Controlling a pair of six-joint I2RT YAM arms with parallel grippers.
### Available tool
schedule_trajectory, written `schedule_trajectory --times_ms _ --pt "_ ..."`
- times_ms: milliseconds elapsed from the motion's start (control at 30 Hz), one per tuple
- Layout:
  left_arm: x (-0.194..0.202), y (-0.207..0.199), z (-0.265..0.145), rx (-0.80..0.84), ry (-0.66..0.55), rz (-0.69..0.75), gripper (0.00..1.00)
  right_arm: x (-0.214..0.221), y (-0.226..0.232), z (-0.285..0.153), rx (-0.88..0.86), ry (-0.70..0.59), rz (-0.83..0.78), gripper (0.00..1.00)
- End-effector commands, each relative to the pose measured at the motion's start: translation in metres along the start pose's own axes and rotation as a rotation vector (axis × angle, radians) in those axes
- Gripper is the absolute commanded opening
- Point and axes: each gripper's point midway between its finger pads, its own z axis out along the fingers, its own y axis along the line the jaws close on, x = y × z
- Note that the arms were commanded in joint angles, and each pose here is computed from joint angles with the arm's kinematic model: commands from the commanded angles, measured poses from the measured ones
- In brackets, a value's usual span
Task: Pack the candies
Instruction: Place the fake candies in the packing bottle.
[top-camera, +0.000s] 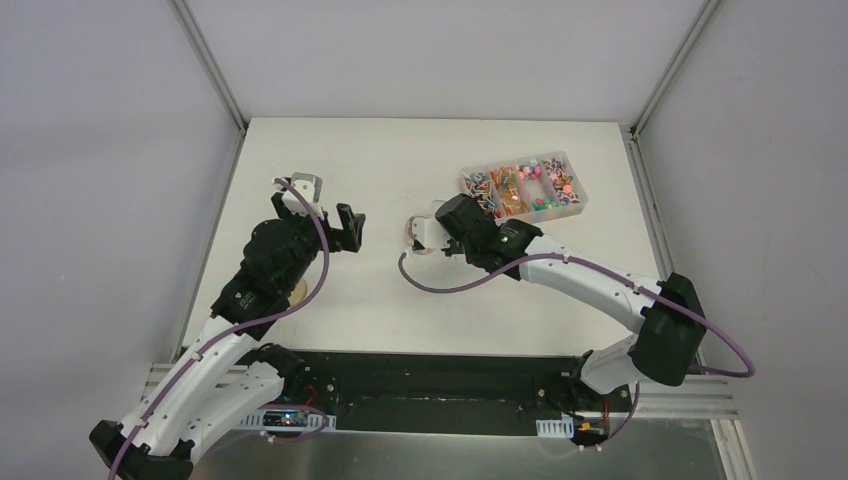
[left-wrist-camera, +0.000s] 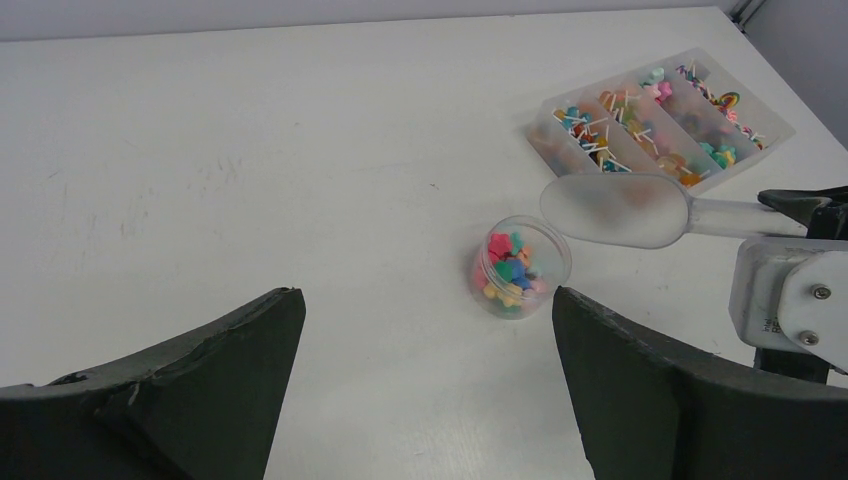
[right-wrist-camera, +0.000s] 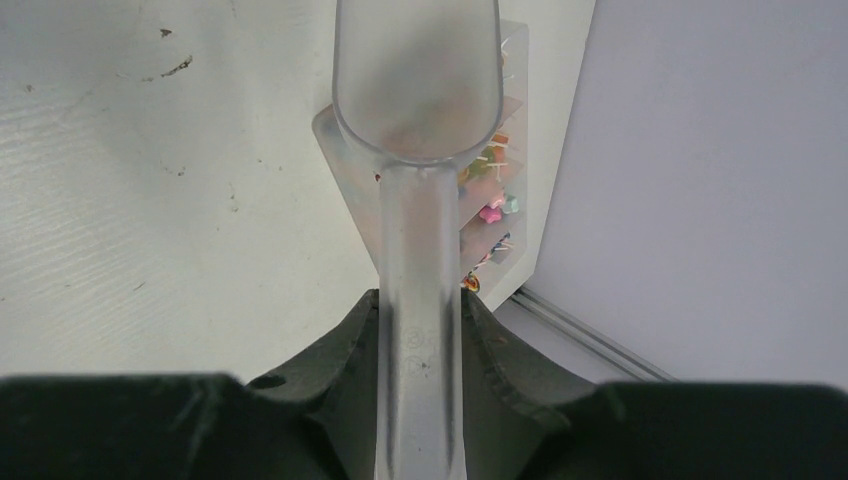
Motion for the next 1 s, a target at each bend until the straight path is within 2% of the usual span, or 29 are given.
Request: schedule_trajectory --times_ms 0,233,367,600,767,833,900,967 --pt "-0.012 0.002 0.000 -0.009 -0.052 -0.006 0.99 -0.002 -0.023 -0.012 0.065 0.008 0.009 0.00" --pt "-0.012 0.005 -0.001 -0.031 -0.055 -0.013 0.99 -0.005 -0.026 -0.021 0.067 -0.027 0.046 0.00" --pt "-0.009 0.005 0.001 -0.026 -0.046 -0.011 0.99 -0.014 -0.024 -0.030 0.033 -0.097 0.142 0.00" --pt "-0.002 -0.011 0.006 0.050 -0.011 -0.032 0.95 -0.036 0.001 -0.049 -0.126 -0.248 0.333 0.00" --pt "-0.003 -0.053 -0.004 0.297 0.015 0.004 0.91 -0.058 0.007 -0.084 -0.219 -0.438 0.481 0.00" --pt "-0.004 -0.074 -0.014 0.441 0.012 0.067 0.91 -0.066 0.008 -0.099 -0.254 -0.504 0.560 0.00" --pt "-0.005 -0.091 -0.024 0.578 -0.007 0.167 0.85 -0.072 0.010 -0.111 -0.297 -0.546 0.630 0.00" --pt "-0.013 -0.099 -0.031 0.634 -0.037 0.217 0.84 -0.077 0.014 -0.122 -0.346 -0.580 0.681 0.00"
